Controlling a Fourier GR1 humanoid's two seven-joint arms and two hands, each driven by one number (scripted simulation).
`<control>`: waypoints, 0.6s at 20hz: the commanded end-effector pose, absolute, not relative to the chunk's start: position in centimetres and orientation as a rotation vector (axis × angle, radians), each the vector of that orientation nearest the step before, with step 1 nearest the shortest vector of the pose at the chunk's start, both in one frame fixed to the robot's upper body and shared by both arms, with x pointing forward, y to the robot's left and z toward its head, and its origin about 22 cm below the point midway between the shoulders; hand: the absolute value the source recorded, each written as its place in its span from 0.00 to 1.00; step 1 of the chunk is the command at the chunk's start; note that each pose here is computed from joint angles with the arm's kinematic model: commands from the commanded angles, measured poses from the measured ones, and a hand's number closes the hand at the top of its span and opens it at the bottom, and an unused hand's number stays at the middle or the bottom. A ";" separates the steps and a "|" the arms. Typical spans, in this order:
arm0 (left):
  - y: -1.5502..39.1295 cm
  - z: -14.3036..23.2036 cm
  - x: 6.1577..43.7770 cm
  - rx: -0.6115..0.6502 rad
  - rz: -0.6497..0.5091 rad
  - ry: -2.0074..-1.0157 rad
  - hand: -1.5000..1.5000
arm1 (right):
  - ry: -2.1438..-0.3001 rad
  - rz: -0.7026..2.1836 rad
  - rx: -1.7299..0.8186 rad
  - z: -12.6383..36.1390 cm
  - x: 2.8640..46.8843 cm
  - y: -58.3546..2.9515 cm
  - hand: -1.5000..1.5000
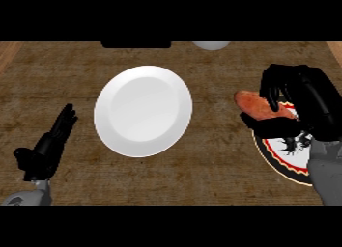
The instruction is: Pick the sweet potato from the plate and place it in the plate
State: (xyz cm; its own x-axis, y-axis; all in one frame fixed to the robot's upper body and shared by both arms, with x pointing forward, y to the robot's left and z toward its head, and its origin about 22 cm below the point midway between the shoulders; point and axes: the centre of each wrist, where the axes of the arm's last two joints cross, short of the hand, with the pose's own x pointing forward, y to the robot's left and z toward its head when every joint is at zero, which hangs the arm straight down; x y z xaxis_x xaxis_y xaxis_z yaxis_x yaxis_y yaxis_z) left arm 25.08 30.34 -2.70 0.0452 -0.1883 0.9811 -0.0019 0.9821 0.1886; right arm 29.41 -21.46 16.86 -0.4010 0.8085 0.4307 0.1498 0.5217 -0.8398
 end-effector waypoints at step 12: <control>30.7 -1.2 25.8 0.138 -0.145 -1.523 0.50 | -1.831 1.019 -0.610 16.0 33.5 -5.5 1.00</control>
